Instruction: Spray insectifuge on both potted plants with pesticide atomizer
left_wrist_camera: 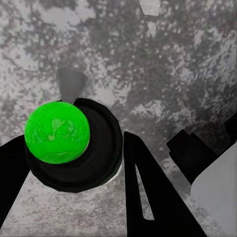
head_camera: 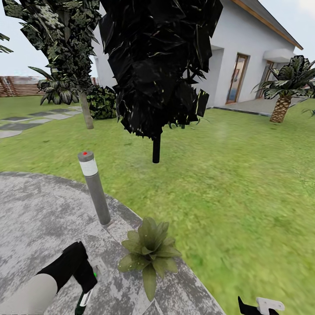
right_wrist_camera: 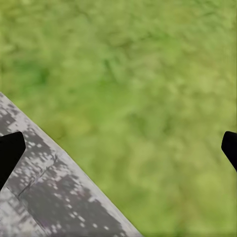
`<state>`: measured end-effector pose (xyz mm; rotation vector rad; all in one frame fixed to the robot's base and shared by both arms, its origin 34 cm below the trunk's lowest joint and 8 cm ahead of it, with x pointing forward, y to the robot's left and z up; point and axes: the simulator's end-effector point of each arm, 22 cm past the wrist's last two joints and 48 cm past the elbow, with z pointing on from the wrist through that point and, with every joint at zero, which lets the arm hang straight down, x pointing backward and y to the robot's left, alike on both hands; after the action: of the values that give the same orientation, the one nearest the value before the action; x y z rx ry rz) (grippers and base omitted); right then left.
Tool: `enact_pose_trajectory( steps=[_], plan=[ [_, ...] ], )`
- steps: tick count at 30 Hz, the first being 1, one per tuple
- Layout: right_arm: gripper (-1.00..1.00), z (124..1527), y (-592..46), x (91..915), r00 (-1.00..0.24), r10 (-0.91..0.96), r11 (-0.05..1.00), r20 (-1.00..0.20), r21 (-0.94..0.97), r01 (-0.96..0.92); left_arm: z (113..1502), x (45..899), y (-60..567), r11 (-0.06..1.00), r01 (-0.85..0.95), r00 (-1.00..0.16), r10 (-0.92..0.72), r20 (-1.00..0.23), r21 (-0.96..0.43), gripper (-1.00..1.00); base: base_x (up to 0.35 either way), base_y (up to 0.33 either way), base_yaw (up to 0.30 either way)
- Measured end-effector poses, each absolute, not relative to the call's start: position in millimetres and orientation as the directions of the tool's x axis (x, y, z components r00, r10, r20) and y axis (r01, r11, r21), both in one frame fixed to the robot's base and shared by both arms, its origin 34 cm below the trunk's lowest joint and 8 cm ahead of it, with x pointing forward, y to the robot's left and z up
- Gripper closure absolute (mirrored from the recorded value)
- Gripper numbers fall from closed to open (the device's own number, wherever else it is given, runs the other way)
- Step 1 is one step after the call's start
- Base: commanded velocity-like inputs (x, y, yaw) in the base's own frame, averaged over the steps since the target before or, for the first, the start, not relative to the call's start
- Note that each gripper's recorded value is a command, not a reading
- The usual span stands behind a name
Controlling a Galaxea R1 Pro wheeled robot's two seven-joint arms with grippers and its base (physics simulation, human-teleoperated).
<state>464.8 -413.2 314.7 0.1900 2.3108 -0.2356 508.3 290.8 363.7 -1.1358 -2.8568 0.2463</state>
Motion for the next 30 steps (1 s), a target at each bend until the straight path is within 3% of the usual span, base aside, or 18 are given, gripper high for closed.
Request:
enact_pose_trajectory(
  steps=[15,22,30],
  plan=[
    [-1.00,314.7,-413.2,464.7,-0.678,0.063,0.972,-0.733,-0.110,0.210,355.9,504.6,300.1,0.707,0.696,-0.711,0.703,0.018,-0.128,1.00,0.000,0.000,0.000],
    [-1.00,314.7,-413.2,464.7,-0.677,0.063,0.972,-0.733,-0.110,0.210,386.0,551.0,272.6,0.690,0.719,-0.695,0.713,-0.099,-0.078,1.00,0.000,0.000,0.000],
    [-1.00,314.7,-413.2,464.8,-0.678,0.063,0.972,-0.733,-0.110,0.210,382.6,527.2,262.1,0.655,0.737,-0.673,0.735,-0.083,-0.167,1.00,0.000,0.000,0.000]
  ],
)
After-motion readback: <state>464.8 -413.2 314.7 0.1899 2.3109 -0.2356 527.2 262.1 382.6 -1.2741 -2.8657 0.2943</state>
